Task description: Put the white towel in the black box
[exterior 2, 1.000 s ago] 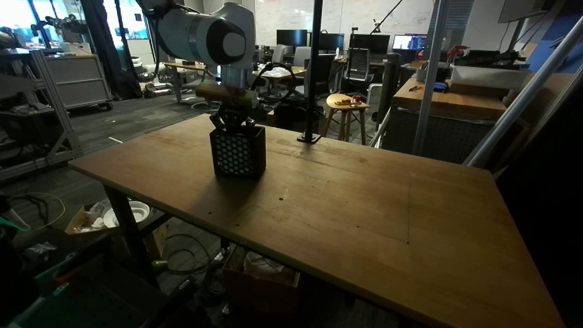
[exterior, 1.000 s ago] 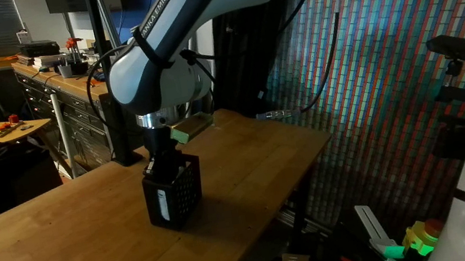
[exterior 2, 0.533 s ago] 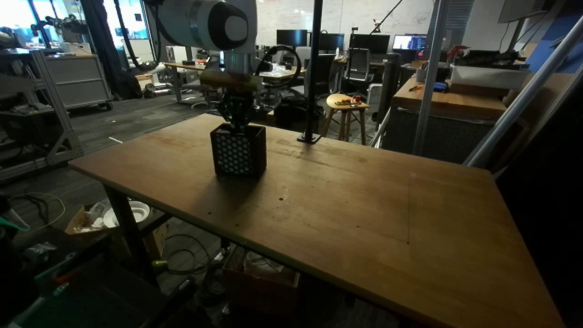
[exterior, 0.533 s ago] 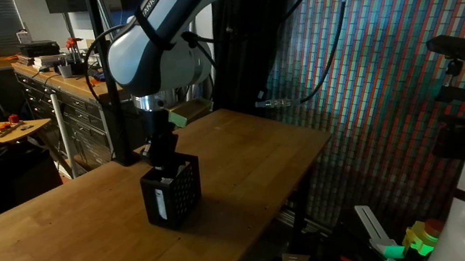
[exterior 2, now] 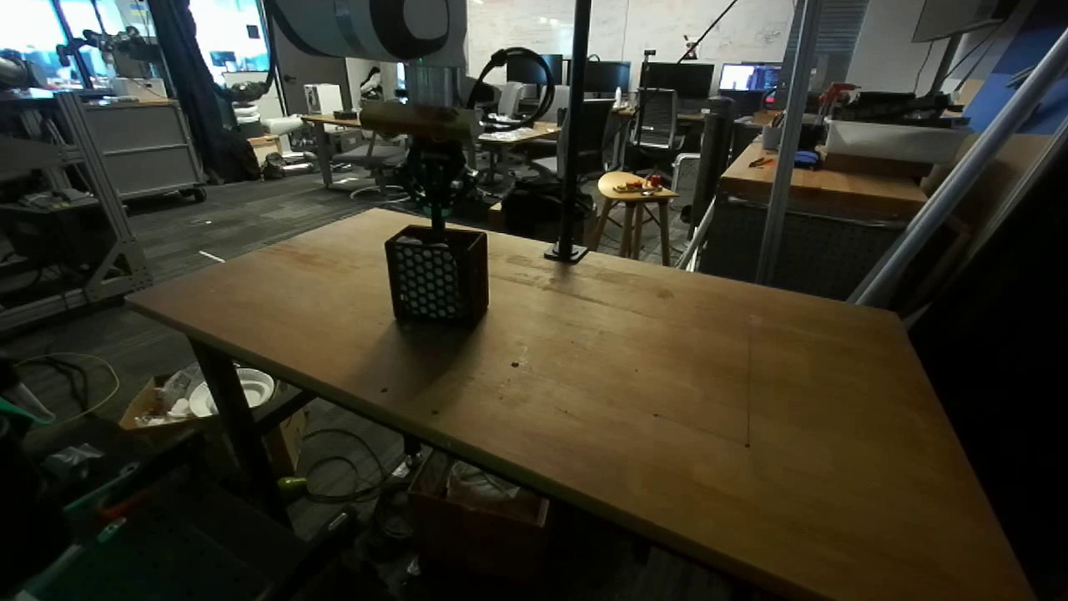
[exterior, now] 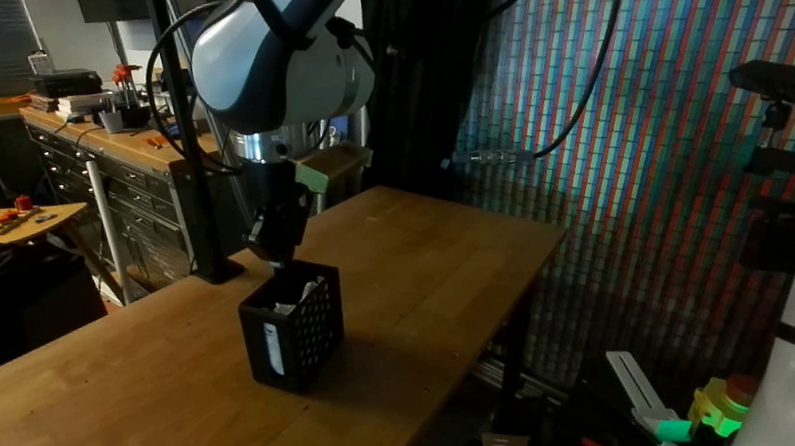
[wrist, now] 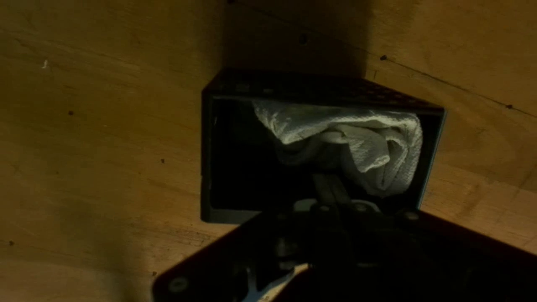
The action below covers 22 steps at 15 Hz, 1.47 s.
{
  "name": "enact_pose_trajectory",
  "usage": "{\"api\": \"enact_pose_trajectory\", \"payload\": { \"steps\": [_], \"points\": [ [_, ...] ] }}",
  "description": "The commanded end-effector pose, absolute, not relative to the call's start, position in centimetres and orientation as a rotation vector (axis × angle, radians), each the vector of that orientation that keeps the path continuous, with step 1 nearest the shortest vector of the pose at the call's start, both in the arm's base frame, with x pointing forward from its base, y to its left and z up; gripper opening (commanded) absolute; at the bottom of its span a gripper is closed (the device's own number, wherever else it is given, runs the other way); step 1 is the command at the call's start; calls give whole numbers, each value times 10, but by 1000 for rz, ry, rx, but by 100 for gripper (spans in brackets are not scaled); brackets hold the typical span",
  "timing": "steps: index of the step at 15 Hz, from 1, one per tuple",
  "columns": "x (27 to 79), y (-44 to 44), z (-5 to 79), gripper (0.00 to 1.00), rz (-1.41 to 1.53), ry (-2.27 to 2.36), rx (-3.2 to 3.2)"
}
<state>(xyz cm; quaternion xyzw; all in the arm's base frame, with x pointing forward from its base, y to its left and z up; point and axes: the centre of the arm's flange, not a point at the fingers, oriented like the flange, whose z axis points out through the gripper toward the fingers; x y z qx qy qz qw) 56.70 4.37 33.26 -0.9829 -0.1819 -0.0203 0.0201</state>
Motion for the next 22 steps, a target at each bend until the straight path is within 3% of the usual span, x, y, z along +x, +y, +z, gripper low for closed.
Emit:
{"api": "enact_pose_trajectory", "payload": {
  "steps": [1, 22],
  "points": [
    [554, 47, 336, 3, -64, -551, -3041],
    [551, 49, 260, 3, 66, -541, -2907]
  ]
}}
